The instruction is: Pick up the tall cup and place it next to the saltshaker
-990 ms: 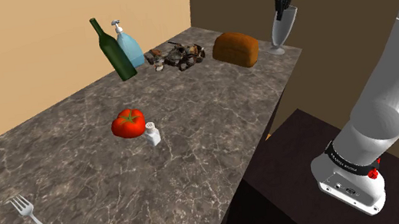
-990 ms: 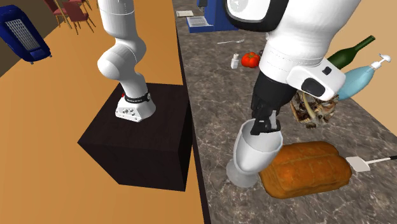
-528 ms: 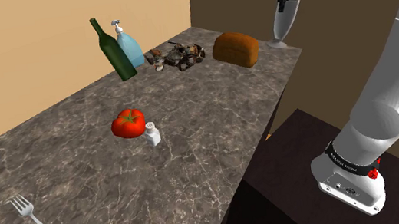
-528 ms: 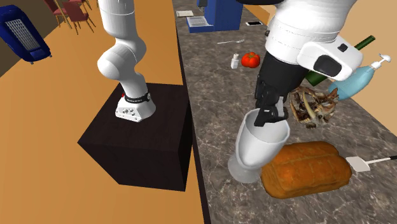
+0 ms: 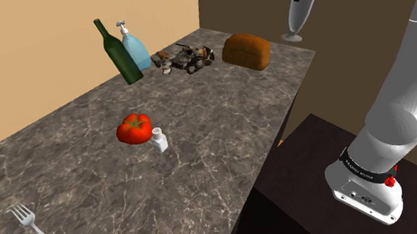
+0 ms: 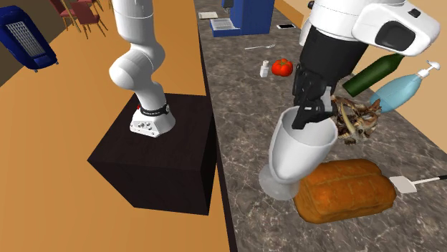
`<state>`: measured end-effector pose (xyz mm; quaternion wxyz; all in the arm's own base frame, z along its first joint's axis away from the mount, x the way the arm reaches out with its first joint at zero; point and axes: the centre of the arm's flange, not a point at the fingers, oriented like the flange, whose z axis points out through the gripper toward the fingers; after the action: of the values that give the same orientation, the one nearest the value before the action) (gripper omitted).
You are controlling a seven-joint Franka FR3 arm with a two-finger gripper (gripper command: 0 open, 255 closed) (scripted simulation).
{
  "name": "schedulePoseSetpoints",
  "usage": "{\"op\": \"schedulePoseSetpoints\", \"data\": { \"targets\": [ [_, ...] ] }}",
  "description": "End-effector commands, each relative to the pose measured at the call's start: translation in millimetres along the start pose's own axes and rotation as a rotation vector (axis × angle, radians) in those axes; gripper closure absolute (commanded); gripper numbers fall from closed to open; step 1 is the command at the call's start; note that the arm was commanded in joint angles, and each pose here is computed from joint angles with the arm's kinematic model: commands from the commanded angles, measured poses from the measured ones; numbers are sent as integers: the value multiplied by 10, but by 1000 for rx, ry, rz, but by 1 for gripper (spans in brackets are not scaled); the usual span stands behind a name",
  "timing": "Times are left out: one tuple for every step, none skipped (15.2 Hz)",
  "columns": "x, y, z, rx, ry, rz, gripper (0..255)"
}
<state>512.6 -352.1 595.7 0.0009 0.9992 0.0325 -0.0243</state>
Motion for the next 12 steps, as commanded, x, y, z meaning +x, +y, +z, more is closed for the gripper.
{"op": "schedulePoseSetpoints", "data": {
  "targets": [
    [-7, -7, -110, 0, 0, 0, 255],
    [-10, -7, -163, 0, 0, 0, 255],
    [-12, -7, -215, 0, 0, 0, 255],
    [-15, -7, -268, 0, 0, 0, 255],
    [-17, -7, -321, 0, 0, 0, 255],
    [-20, -7, -374, 0, 0, 0, 255],
    [-23, -7, -426, 0, 0, 0, 255],
    [-25, -7, -479, 0, 0, 0, 255],
    [-28, -7, -532, 0, 0, 0, 255],
    [-30, -7, -585, 0, 0, 0, 255],
    [-33, -7, -637, 0, 0, 0, 255],
    [-35, -7, -690, 0, 0, 0, 255]
  ]
}}
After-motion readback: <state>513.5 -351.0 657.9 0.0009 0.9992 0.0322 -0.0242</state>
